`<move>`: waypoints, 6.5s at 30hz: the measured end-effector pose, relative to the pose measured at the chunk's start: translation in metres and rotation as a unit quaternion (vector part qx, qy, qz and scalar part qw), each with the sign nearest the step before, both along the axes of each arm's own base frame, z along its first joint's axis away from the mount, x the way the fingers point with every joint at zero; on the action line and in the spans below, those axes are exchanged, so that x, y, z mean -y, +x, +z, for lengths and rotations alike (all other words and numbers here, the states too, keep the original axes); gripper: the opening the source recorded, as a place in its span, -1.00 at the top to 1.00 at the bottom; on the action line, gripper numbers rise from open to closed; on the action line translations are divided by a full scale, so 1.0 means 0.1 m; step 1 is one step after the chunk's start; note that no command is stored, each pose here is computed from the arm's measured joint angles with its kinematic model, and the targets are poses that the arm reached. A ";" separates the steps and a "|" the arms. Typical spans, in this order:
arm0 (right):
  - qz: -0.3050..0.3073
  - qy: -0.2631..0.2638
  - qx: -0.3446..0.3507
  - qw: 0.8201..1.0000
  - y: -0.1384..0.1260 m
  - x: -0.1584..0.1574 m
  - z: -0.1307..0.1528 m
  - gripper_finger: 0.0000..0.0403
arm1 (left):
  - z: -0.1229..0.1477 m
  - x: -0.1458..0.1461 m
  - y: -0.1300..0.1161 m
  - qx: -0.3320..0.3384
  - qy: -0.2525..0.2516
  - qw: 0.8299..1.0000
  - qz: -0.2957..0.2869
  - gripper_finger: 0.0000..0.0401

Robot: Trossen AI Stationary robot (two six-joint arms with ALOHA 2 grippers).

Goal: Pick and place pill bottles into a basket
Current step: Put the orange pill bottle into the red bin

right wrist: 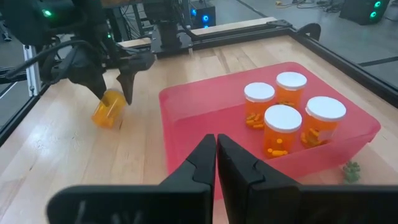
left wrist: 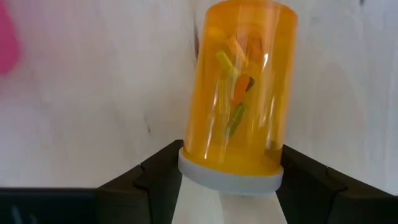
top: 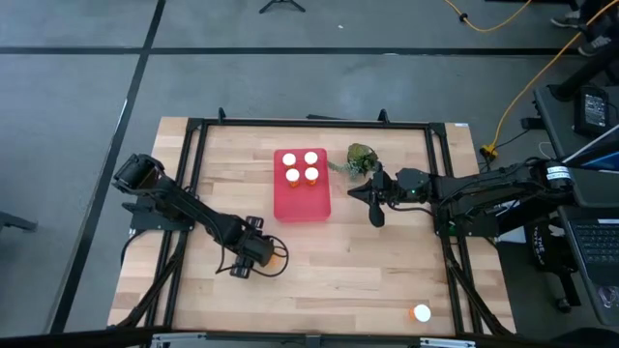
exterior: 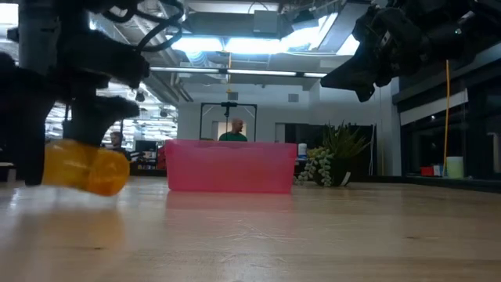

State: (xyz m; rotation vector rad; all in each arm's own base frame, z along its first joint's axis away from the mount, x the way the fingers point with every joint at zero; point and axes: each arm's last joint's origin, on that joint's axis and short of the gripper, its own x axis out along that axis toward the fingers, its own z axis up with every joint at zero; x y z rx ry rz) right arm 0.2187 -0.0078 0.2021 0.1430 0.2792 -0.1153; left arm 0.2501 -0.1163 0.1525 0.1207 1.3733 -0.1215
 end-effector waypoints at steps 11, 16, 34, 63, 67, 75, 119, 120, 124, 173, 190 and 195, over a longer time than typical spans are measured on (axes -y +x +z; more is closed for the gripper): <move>0.000 0.001 0.004 1.000 0.00 0.00 0.01 0.90 | 0.37 -0.03 0.10 -0.026 0.058 0.998 -0.001 -0.07; 0.000 0.001 0.017 1.000 0.01 0.00 0.03 0.90 | 0.51 -0.12 0.16 -0.032 0.078 0.996 0.002 -0.07; 0.025 -0.016 0.058 0.998 0.03 -0.10 0.11 0.90 | 0.75 -0.29 0.29 -0.006 0.239 0.964 -0.118 -0.07; 0.061 0.011 0.124 0.990 0.04 -0.16 0.23 0.86 | 1.01 -0.14 0.63 0.012 0.598 0.719 -0.354 -0.07; 0.084 0.024 0.123 0.988 0.04 -0.17 0.23 0.71 | 1.05 -0.12 0.69 0.000 0.614 0.683 -0.396 -0.07; 0.096 0.022 0.116 0.988 0.09 -0.18 0.34 0.30 | 1.12 -0.11 0.77 -0.009 0.631 0.641 -0.438 -0.07; 0.157 0.061 0.057 0.984 1.01 -0.09 0.36 -0.21 | 1.16 -0.04 0.80 -0.008 0.639 0.596 -0.486 -0.07; 0.157 0.061 0.060 0.984 1.01 -0.09 0.37 -0.21 | 1.16 -0.04 0.80 -0.008 0.639 0.596 -0.486 -0.07; 0.165 0.064 0.060 0.982 1.01 -0.10 0.37 -0.21 | 1.16 -0.04 0.80 -0.006 0.638 0.596 -0.488 -0.07; 0.226 0.076 0.053 0.970 1.31 -0.10 0.28 -0.21 | 1.15 -0.03 0.78 -0.008 0.635 0.599 -0.487 -0.07; 0.218 0.077 0.044 0.972 1.31 -0.16 0.27 -0.21 | 1.14 -0.03 0.78 -0.004 0.633 0.603 -0.486 -0.07; 0.218 0.076 0.044 0.972 1.31 -0.16 0.27 -0.21 | 1.14 -0.03 0.78 -0.003 0.632 0.607 -0.483 -0.07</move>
